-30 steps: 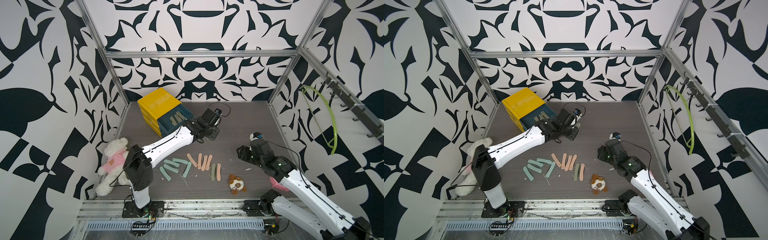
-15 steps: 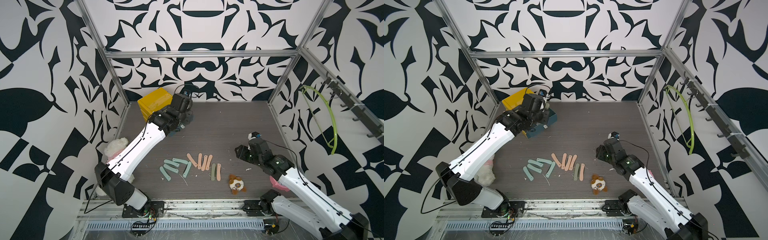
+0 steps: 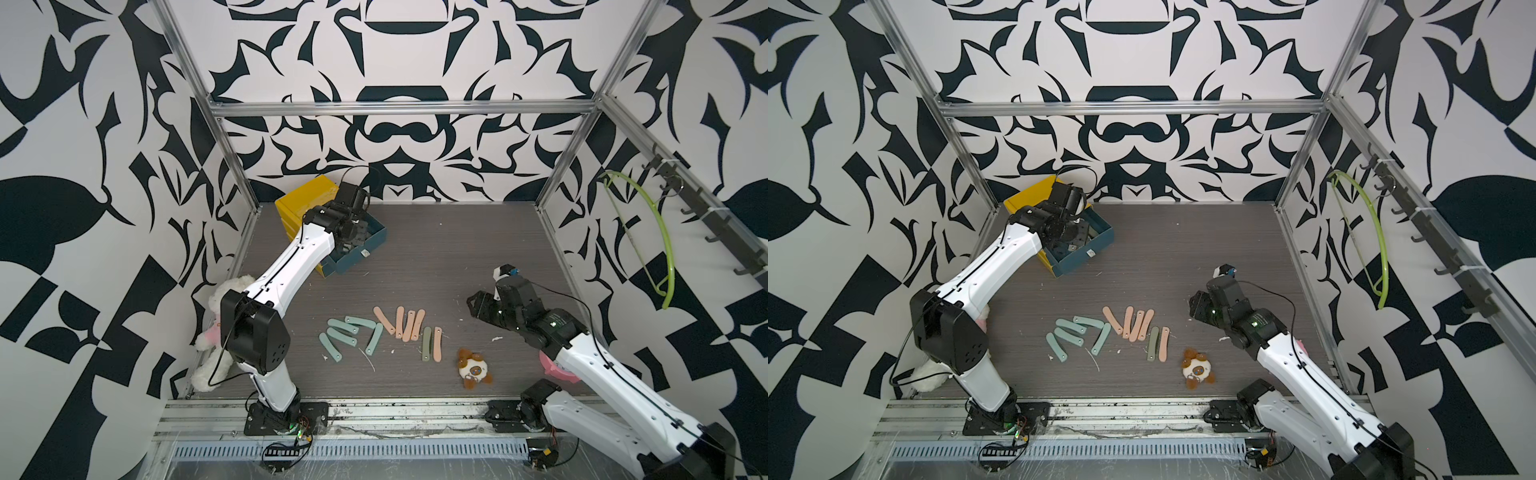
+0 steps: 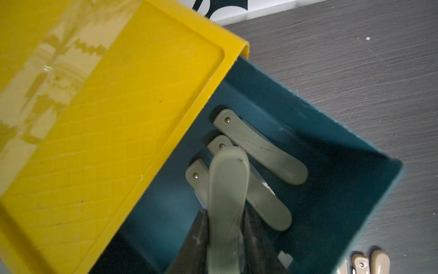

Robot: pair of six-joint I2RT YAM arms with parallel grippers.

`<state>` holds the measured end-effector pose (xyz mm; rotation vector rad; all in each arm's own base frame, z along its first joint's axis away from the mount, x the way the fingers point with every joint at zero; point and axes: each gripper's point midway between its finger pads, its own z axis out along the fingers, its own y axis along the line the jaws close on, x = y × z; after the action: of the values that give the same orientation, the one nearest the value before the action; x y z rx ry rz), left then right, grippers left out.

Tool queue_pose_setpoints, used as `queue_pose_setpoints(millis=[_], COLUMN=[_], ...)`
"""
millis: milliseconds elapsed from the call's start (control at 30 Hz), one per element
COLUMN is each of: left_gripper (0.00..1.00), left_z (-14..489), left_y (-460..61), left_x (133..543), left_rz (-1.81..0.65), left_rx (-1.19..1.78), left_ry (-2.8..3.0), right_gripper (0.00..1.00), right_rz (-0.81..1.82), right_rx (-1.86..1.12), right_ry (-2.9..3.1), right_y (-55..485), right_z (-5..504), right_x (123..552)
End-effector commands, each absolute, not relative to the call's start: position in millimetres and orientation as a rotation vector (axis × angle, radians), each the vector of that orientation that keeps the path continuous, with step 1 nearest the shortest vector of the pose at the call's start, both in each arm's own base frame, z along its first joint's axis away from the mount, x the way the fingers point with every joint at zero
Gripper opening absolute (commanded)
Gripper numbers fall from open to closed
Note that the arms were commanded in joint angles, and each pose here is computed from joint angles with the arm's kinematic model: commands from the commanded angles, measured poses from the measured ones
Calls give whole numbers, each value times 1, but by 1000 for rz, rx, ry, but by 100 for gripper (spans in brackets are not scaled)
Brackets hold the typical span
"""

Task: Place the fruit knives into the drawer by color
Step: Place the fruit knife in the drawer, then pick up the fruit knife from the center of the board.

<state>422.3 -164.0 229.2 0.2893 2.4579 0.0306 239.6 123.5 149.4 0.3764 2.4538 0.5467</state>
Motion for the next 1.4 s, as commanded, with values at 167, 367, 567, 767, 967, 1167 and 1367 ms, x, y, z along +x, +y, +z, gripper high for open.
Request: queue_pose_setpoints(millis=[167, 367, 567, 767, 967, 1167, 1367], left_gripper=[55, 81, 99, 99, 99, 99, 99], left_z=[262, 298, 324, 339, 339, 302, 272], left_y=[-164, -172, -184, -192, -194, -189, -178], left_x=[423, 411, 384, 354, 312, 281, 266], left_rz=[-46, -179, -384, -567, -637, -688, -665], left_rx=[246, 225, 220, 206, 210, 166, 141], left_ry=[2401, 2323, 2248, 2201, 2133, 2150, 2205], right_gripper=[53, 54, 54, 54, 52, 52, 53], right_rz=[582, 612, 631, 624, 632, 604, 570], right_rx=[355, 354, 316, 207, 11, -152, -214], right_ry=[2447, 2483, 2525, 2606, 2738, 2840, 2914], right_y=[129, 136, 153, 183, 228, 260, 274], right_z=[159, 151, 140, 123, 97, 77, 65], right_x=[242, 238, 232, 218, 197, 183, 180])
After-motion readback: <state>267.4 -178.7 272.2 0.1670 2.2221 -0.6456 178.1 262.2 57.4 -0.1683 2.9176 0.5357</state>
